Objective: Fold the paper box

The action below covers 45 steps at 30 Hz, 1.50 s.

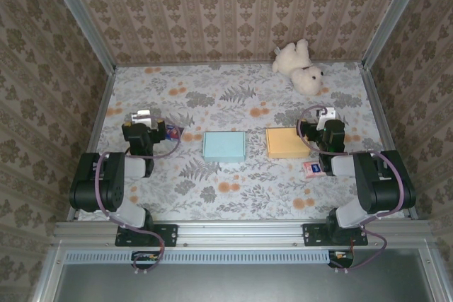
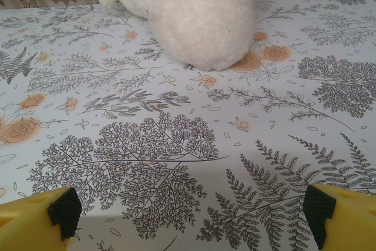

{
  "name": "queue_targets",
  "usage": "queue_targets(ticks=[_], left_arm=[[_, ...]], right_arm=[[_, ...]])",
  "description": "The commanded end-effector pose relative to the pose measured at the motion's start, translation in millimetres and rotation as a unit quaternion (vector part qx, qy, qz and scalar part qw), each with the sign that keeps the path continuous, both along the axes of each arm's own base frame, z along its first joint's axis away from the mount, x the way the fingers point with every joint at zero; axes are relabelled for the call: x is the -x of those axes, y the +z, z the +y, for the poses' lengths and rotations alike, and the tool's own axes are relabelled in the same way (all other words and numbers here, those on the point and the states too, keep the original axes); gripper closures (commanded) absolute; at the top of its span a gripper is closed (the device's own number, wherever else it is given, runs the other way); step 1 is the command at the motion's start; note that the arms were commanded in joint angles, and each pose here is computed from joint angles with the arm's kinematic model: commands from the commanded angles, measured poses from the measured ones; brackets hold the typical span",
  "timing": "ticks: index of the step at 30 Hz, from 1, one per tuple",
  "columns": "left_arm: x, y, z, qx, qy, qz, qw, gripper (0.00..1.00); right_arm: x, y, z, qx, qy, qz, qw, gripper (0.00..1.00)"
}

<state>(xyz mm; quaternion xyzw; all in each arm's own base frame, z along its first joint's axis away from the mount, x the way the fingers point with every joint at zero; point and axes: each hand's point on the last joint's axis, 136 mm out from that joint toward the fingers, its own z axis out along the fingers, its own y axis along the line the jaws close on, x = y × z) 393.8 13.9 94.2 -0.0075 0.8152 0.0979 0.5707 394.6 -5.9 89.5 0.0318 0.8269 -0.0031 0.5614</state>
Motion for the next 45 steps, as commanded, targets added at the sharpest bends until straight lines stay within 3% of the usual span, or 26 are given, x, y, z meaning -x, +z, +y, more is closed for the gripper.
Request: queue_targets(ticks=[1,45], left_arm=[[-0.8,3.3,1.7,0.008,0.007,-0.005,1.0,0.0],[-0.4,2.7,3.4,0.014,0.005,-0.005,1.0,0.0]], right_arm=[[-5.5,8.9,0.1,0.008,-0.001,-0.012,1.0,0.0],[-5.5,8.4,0.0,0.008,-0.001,-0.012,1.0,0.0]])
